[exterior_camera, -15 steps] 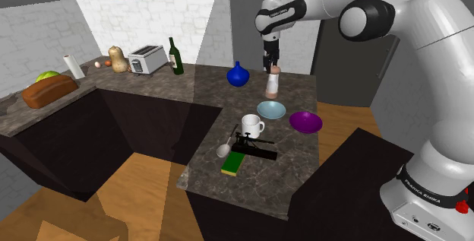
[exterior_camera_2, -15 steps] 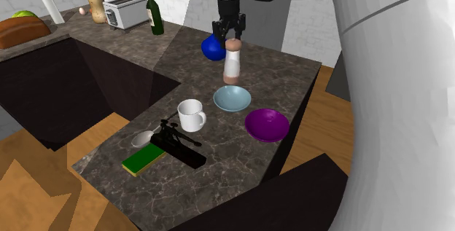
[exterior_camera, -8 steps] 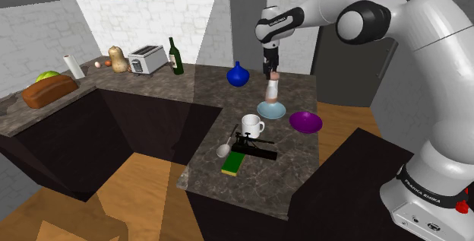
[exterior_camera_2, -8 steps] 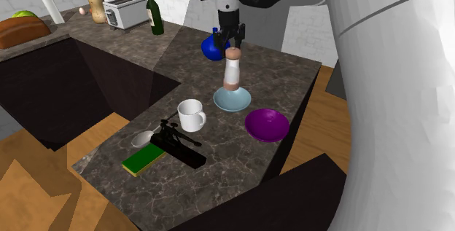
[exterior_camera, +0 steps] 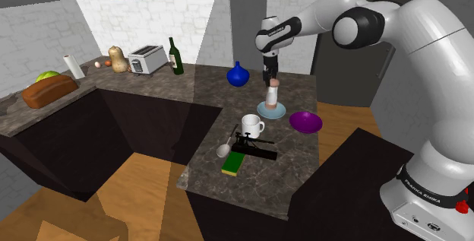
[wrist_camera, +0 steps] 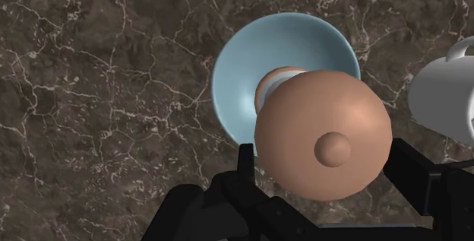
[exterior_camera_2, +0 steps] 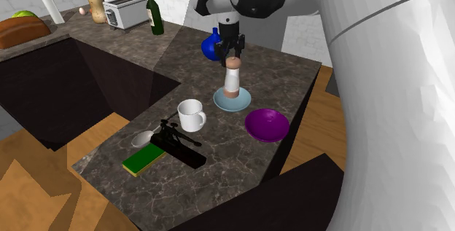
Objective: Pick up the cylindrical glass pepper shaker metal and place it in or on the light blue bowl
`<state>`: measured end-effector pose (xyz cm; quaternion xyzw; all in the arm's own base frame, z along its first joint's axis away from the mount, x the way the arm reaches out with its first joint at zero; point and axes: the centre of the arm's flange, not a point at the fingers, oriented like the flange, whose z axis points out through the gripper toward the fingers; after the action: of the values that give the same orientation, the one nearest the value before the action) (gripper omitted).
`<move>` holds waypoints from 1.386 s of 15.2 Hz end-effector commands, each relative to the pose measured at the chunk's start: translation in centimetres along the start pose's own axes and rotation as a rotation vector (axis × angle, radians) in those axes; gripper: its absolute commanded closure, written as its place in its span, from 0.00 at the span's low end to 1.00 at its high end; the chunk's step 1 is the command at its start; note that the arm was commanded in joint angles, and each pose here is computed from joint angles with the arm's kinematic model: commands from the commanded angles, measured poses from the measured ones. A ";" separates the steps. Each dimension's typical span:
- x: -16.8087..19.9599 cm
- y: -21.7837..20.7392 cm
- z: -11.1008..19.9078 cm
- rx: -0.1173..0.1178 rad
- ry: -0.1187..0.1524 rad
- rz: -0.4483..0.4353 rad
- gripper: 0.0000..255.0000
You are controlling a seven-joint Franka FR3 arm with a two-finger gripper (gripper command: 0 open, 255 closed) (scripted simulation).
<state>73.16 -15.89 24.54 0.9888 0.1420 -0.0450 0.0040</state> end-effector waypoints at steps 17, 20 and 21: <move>0.1 0.0 -1.4 0.000 0.001 0.000 0.00; 0.1 0.0 -3.7 0.000 0.001 0.000 0.00; 0.1 0.0 -3.7 0.000 0.001 0.000 0.00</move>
<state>73.55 -15.67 27.99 0.9889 0.1420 -0.0442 0.0044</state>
